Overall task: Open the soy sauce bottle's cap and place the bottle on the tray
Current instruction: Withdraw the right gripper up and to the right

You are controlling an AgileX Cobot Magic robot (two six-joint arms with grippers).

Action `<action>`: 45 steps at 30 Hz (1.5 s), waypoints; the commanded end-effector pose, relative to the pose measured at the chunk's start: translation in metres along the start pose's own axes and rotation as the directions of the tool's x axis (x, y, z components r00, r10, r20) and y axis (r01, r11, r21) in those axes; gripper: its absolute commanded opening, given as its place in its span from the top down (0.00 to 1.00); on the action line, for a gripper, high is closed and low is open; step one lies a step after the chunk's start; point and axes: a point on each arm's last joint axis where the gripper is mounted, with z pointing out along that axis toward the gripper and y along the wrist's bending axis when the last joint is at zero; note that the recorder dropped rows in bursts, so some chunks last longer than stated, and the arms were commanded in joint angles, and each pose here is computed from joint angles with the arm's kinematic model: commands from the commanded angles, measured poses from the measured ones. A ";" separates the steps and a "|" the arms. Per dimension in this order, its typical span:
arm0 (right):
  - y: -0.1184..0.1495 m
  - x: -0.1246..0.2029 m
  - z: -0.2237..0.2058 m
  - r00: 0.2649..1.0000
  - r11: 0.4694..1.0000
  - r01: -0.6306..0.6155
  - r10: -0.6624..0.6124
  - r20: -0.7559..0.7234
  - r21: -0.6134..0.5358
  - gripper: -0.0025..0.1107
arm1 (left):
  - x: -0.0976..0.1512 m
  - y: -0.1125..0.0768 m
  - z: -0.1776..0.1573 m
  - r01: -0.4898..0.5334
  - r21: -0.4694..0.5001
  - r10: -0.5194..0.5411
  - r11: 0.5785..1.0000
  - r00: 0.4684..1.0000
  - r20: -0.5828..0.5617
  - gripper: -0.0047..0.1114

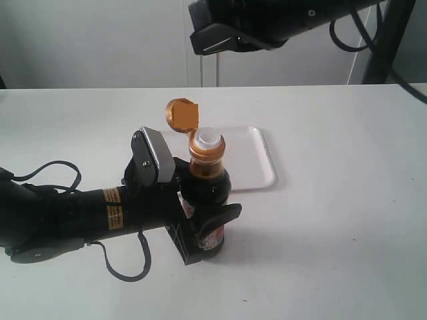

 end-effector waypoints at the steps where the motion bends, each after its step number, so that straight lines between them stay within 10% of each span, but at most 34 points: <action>1: -0.001 -0.001 -0.001 1.000 1.000 0.023 -0.023 0.004 0.019 0.98 | 0.000 -0.004 0.001 -0.014 0.024 0.014 1.000 1.000 -0.001 0.96; 15: -0.035 0.021 -0.013 0.937 0.936 0.254 -0.176 -0.302 0.243 0.98 | 0.000 -0.004 0.001 -0.014 0.024 0.014 1.000 1.000 -0.001 0.96; 22: -0.075 0.021 -0.043 0.976 0.911 0.075 0.015 -0.215 0.406 0.98 | -0.012 -0.004 -0.003 -0.006 0.019 0.005 1.000 1.000 0.031 0.96; 45: -0.078 0.118 -0.057 0.999 0.805 -0.001 -0.023 0.033 0.594 0.98 | -0.025 0.003 -0.006 0.035 -0.059 -0.030 0.998 0.996 0.081 0.96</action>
